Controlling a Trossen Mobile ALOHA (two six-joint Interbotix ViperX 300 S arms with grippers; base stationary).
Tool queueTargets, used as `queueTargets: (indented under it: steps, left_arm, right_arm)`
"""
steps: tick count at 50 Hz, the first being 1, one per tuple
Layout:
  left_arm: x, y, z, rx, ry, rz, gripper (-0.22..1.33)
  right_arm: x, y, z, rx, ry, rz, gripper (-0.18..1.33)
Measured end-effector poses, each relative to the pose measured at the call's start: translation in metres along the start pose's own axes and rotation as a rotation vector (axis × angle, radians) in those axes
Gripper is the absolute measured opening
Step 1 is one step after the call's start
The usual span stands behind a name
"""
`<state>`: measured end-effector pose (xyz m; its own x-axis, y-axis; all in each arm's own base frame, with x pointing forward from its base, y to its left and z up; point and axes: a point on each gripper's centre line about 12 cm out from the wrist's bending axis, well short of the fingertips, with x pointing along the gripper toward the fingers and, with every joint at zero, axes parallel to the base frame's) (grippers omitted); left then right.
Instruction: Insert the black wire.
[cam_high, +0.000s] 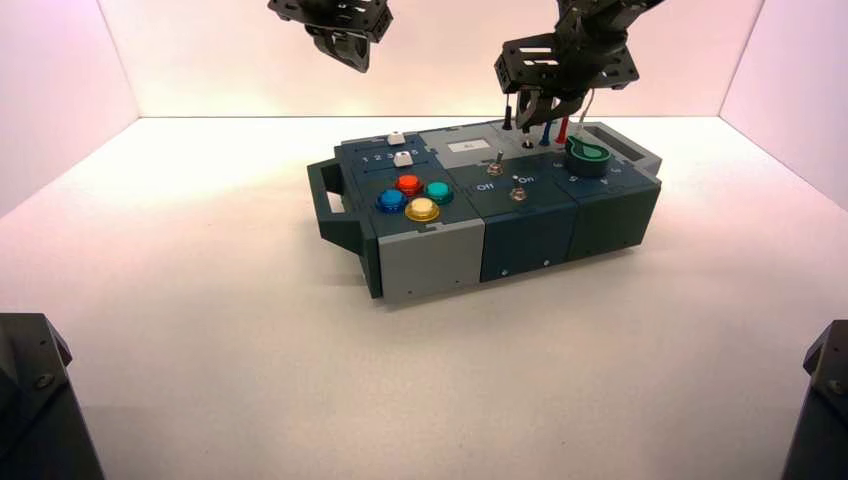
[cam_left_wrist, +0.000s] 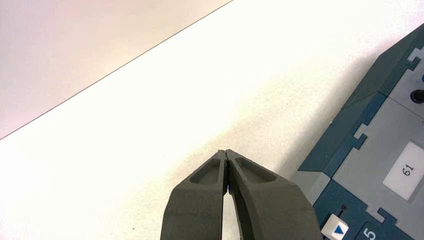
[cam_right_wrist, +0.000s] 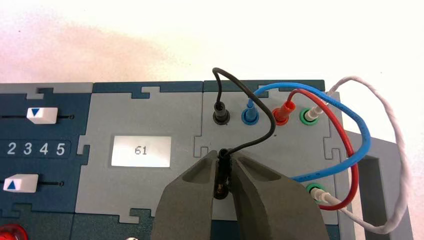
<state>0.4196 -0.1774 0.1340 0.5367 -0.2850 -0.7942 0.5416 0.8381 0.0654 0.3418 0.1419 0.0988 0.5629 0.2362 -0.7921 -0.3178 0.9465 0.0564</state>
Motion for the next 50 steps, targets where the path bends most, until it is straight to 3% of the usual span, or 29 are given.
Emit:
queueTargets:
  steps: [50]
  left_arm:
    - [-0.002,0.002,0.007,0.0,-0.022,0.007,-0.16]
  right_arm:
    - [-0.013,-0.001,-0.008,-0.003,-0.008,0.0,0.08]
